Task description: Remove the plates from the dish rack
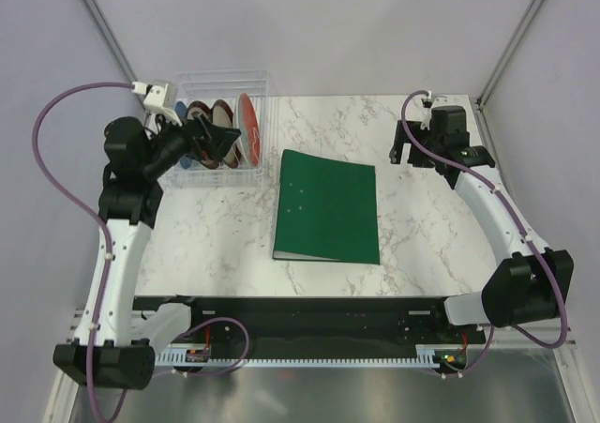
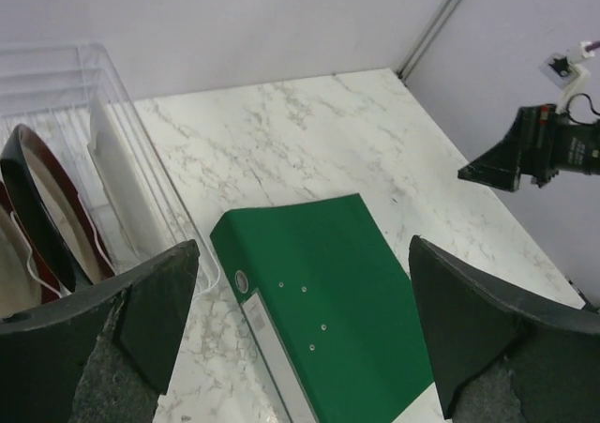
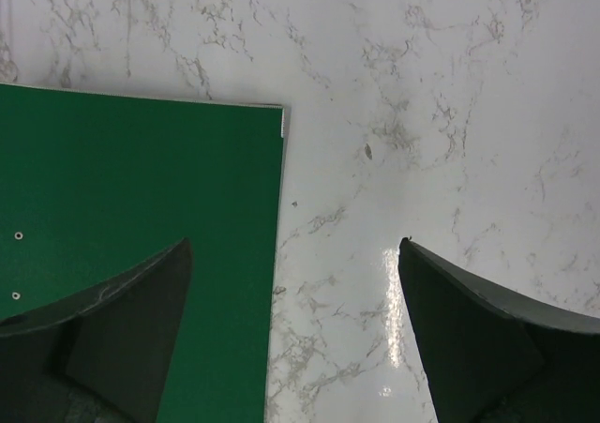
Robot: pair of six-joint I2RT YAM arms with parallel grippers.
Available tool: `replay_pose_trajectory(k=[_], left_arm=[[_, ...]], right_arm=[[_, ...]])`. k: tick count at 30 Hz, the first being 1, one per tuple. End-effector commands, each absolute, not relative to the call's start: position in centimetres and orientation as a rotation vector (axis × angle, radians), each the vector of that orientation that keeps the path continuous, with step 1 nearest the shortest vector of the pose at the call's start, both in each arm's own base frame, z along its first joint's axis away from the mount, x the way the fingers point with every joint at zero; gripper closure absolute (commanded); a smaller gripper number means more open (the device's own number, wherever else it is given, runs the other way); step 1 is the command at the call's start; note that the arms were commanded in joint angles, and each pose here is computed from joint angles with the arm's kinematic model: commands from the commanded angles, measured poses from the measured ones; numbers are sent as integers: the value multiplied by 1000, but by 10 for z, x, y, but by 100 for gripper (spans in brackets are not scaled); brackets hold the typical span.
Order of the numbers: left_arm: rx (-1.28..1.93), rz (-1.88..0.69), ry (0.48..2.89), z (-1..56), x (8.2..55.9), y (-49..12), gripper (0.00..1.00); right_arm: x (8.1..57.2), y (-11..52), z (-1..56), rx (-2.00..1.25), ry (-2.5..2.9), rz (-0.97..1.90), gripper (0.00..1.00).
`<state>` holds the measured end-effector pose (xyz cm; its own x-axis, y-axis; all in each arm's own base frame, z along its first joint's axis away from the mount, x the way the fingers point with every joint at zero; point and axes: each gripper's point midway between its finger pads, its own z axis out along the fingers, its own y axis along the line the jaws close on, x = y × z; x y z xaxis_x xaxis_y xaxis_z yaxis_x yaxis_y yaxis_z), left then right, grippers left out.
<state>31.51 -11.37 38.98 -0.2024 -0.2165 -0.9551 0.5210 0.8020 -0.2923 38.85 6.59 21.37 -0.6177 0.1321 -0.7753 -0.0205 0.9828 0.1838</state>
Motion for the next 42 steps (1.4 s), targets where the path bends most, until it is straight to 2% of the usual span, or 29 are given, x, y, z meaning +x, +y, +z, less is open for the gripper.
replay_pose_trajectory(k=[1,7,8,11,13,17,19,21,27,35,39,42], left_arm=[[121,-692,1700,394,345,-109,0],[-3,-706,1772,393,400,-111,0],[0,-720,1749,408,405,-112,0],[121,-803,1778,403,426,-132,0],[71,-829,1831,384,451,-134,0],[61,-868,1847,379,482,-141,0],[28,-830,1871,369,494,-140,1],[-12,-711,1915,347,508,-131,5],[-41,-453,1993,302,519,-127,6],[-111,-155,2062,258,507,-111,9],[-157,-13,2043,254,503,-100,8],[-154,-11,1993,268,499,-105,8]], right_arm=[[393,65,223,66,2244,191,2],[401,51,228,121,2226,102,2],[401,50,228,122,2228,98,2],[403,49,226,125,2232,83,2],[403,47,227,131,2227,75,2],[402,46,223,137,2229,71,2],[402,46,218,136,2234,64,2],[403,43,211,143,2249,44,2],[407,45,193,134,2294,43,2],[410,51,168,126,2357,62,2],[409,53,161,124,2369,74,2],[408,54,158,121,2373,80,2]])
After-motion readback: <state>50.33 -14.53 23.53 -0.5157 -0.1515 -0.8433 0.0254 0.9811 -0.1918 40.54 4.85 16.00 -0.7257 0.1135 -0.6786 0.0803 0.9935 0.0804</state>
